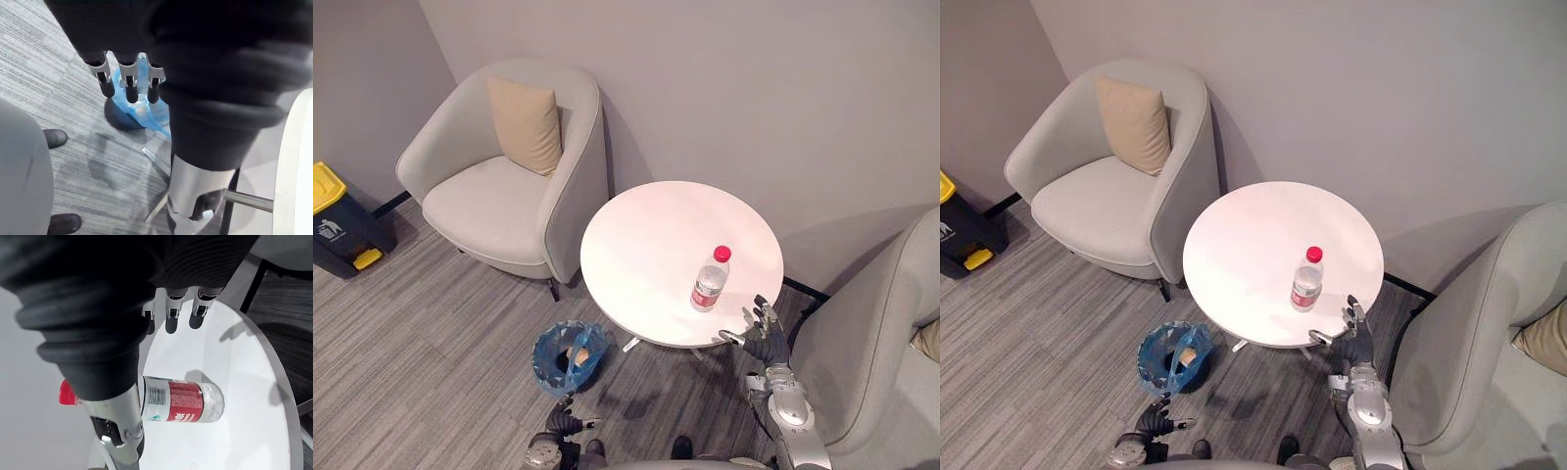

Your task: Gather rubbish on tea table into small bin, then transfer packed bag to large trash can.

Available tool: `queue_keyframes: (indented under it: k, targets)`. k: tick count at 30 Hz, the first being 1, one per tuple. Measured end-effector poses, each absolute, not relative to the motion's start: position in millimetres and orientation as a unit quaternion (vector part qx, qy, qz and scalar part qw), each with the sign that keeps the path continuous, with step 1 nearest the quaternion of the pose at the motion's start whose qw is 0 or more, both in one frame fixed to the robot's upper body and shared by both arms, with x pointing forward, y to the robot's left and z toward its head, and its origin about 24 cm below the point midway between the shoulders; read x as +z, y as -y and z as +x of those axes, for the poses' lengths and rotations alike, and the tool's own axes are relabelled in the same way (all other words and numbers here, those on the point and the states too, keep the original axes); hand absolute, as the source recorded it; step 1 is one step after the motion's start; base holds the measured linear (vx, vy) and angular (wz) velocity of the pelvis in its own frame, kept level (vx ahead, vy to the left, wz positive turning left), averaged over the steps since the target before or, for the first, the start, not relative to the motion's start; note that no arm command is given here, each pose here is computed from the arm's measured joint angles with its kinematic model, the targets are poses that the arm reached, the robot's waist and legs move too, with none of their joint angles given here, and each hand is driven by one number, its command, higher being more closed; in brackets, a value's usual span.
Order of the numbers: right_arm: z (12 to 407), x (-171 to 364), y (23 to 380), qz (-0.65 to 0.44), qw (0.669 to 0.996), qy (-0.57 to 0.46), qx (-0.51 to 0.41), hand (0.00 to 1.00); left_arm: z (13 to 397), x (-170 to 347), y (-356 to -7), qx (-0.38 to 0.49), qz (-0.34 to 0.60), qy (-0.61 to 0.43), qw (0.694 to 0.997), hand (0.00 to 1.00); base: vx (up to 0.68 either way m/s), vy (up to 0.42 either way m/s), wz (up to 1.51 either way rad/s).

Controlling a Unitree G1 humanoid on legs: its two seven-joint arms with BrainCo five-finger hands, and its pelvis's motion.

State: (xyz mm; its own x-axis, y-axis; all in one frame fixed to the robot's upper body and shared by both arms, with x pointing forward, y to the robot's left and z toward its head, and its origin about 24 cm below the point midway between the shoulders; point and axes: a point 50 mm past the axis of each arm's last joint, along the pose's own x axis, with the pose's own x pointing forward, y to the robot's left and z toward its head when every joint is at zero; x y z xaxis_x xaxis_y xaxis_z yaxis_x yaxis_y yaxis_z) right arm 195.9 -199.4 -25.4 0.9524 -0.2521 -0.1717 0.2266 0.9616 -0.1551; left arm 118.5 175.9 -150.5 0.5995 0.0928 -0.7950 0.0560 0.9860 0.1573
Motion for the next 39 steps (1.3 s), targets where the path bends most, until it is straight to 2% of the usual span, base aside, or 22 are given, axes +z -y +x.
queue_keyframes:
  k: [34,35,39]
  targets:
    - [268.4,0.5,204.6,-0.086,0.99,-0.05,-0.102,0.0,125.1,-146.1,-175.0,0.007,0.072,-0.43,0.9,0.0,0.0,0.003,0.03]
    - [271.5,0.3,204.7,-0.087,0.99,-0.053,-0.102,1.0,126.2,-145.4,-175.0,0.008,0.07,-0.428,0.901,0.0,0.01,0.01,0.04]
    - [283.7,6.1,199.3,-0.091,0.991,-0.046,-0.087,1.0,129.3,-143.3,-175.5,0.012,0.067,-0.42,0.905,0.0,0.0,0.006,0.02]
